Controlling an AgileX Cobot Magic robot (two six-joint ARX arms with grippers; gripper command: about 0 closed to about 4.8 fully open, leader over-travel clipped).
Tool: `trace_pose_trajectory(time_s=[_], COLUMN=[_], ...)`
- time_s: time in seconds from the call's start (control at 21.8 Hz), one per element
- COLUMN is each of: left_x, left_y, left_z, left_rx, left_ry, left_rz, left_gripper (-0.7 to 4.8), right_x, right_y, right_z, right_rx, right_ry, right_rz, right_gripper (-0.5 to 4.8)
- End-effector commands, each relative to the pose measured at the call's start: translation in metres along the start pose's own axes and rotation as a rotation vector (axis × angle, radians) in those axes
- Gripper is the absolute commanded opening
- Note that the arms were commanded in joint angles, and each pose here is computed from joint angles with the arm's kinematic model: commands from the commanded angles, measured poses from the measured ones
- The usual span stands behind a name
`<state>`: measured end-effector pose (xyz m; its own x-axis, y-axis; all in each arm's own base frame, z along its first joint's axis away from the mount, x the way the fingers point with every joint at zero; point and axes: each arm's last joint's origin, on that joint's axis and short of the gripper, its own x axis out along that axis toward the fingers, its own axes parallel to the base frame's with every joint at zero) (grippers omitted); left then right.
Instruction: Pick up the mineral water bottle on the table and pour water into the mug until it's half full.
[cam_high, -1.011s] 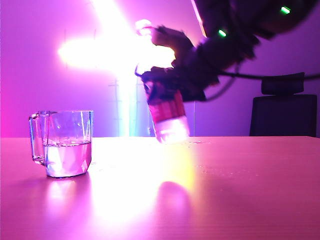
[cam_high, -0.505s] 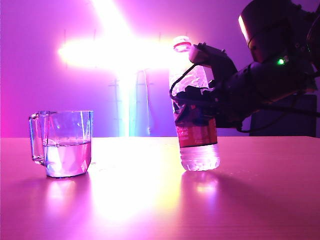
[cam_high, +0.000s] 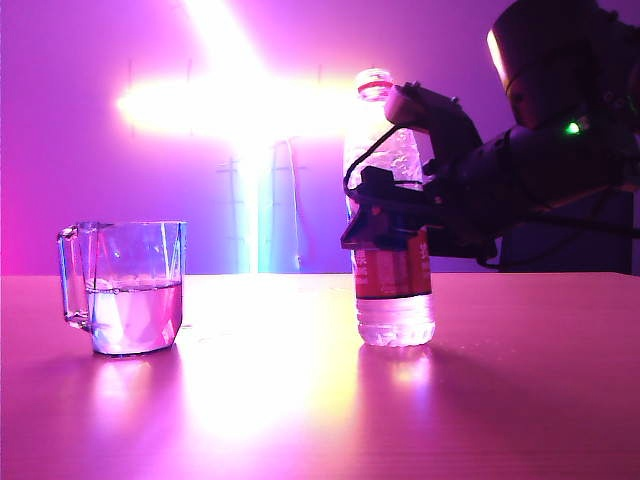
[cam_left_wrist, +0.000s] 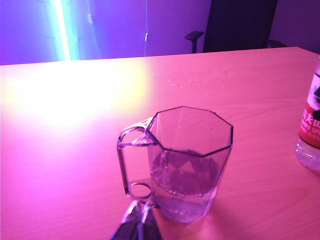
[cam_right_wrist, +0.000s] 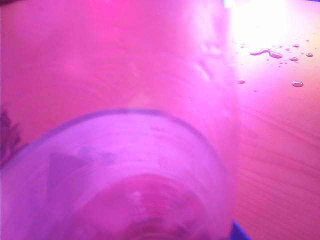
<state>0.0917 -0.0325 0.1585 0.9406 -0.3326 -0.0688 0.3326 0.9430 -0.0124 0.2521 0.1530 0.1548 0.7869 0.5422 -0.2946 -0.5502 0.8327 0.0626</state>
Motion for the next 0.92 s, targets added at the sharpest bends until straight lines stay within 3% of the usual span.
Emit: trace_pose_trajectory(time_s=[0.05,0.55,0.83,0.92], left_x=[0.000,0.000,-0.004,-0.006], left_y=[0.000,0.003,0.027,0.034], left_z=[0.001,0.001,0.001,0.001], left_rx=[0.004,0.002,-0.015,-0.019], left_ry=[-0.005,-0.006,-0.008,-0.009], left_rz=[-0.005,0.025,0.279,0.351], left_gripper=[-0.02,-0.02,-0.02,-0.02], right_x=[-0.010,-0.060,-0.103,-0.121], right_y=[0.001,0.004,0.006,0.007], right_z=[-0.003,-0.001,0.002,0.009], right_rx=[0.006,0.015,0.080,0.114], right_ry=[-0.005,-0.092,-0.151,-0.180], right_rz=[0.004,-0.014,-0.020,-0.014], right_gripper=[4.49,4.79,4.79,3.73])
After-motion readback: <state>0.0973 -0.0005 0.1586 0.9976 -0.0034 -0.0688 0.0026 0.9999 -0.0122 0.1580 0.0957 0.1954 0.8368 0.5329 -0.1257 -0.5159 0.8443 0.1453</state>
